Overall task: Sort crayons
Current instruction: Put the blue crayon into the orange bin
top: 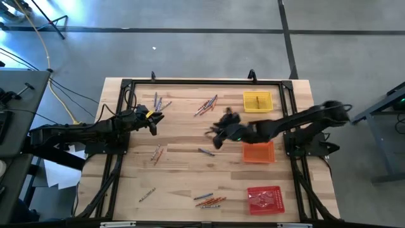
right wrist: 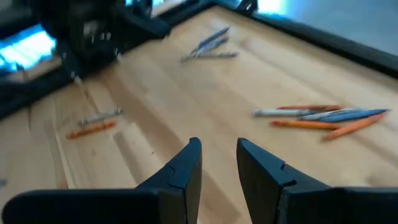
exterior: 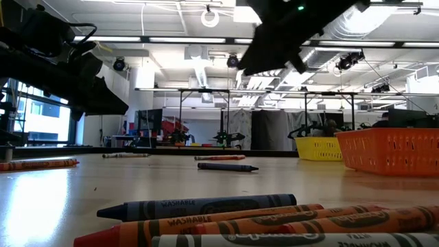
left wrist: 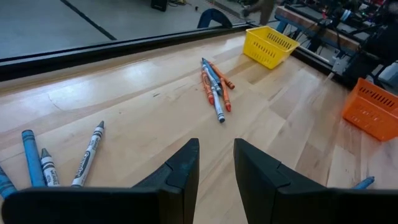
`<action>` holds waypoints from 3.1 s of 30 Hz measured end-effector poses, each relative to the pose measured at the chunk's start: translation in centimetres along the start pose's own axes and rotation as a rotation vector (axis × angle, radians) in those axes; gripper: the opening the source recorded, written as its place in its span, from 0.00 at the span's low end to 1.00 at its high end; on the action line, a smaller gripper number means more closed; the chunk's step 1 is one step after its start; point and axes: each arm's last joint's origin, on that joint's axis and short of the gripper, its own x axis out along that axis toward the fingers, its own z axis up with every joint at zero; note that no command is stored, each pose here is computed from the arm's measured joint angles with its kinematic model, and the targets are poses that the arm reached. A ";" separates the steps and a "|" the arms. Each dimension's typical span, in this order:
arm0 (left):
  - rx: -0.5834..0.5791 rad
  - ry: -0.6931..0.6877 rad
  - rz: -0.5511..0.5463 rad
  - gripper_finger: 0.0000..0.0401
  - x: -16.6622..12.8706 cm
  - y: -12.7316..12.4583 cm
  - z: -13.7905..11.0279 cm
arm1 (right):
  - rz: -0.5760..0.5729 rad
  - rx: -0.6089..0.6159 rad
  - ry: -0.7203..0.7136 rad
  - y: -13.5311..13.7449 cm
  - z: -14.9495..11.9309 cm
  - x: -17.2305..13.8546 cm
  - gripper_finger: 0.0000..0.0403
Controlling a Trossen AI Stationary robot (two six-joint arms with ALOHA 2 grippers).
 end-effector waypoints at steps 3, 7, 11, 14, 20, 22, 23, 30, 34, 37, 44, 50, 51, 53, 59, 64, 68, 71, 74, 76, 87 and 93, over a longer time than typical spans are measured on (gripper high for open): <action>-0.017 0.000 0.000 0.22 0.0 0.0 0.0 | 0.006 -0.037 0.048 1.9 -0.7 2.3 0.24; -0.016 0.001 0.000 0.22 0.0 0.0 0.0 | 0.065 -0.065 0.151 3.9 -1.3 4.8 0.24; 0.000 0.001 0.000 0.22 0.0 0.0 0.0 | 0.054 -0.109 0.265 5.0 -1.9 6.5 0.24; 0.000 0.001 0.001 0.22 0.0 0.0 0.0 | -0.003 -0.116 0.336 5.2 -2.3 7.3 0.24; 0.000 0.001 0.000 0.22 0.0 0.0 0.0 | -0.038 -0.069 0.436 5.0 -3.5 8.2 0.24; -0.001 0.001 0.000 0.22 0.0 0.0 0.0 | -0.036 -0.052 0.460 4.9 -3.9 8.4 0.24; -0.001 0.001 0.000 0.22 0.0 0.0 0.0 | -0.030 -0.046 0.473 4.9 -4.0 8.4 0.24; -0.001 0.001 0.000 0.22 0.0 0.0 0.0 | -0.005 -0.041 0.535 4.9 -4.3 8.2 0.24; -0.001 0.001 0.000 0.22 0.0 0.0 0.0 | -0.003 -0.048 0.585 4.7 -4.5 8.0 0.24; -0.001 0.001 0.000 0.22 0.0 0.0 0.0 | 0.005 -0.047 0.599 4.8 -4.6 8.0 0.24; -0.001 0.001 0.001 0.22 0.0 0.0 0.0 | 0.029 -0.051 0.618 4.9 -4.7 7.9 0.24; -0.001 0.001 0.000 0.22 0.0 0.0 0.0 | 0.025 -0.074 0.647 4.9 -5.8 8.5 0.24; -0.001 0.001 0.000 0.22 0.0 0.0 0.0 | 0.024 -0.081 0.650 4.9 -6.0 8.6 0.24; -0.001 0.001 0.001 0.22 0.0 0.0 0.0 | 0.021 -0.084 0.654 4.9 -6.2 8.8 0.24; 0.000 0.001 0.000 0.22 0.0 0.0 0.0 | 0.005 -0.110 0.653 4.7 -6.3 8.9 0.24; 0.001 0.001 0.001 0.22 0.0 0.0 0.0 | -0.048 -0.154 0.665 4.3 -6.7 9.0 0.24; 0.001 0.001 0.000 0.22 0.0 0.0 0.0 | -0.082 -0.166 0.686 4.1 -7.5 9.5 0.24; 0.001 0.002 0.000 0.22 0.0 0.0 0.0 | -0.097 -0.180 0.706 4.0 -8.4 9.9 0.24; 0.001 0.001 0.001 0.22 0.0 0.0 0.0 | -0.104 -0.187 0.709 4.0 -8.7 9.9 0.24; 0.001 0.001 0.000 0.22 0.0 0.0 0.0 | -0.109 -0.190 0.706 4.0 -8.7 10.0 0.24; 0.000 0.001 0.001 0.22 0.0 0.0 0.0 | -0.098 -0.183 0.729 3.8 -8.7 10.0 0.02; 0.001 0.001 0.001 0.22 0.0 0.0 0.0 | -0.094 -0.161 0.742 3.4 -7.7 9.5 0.02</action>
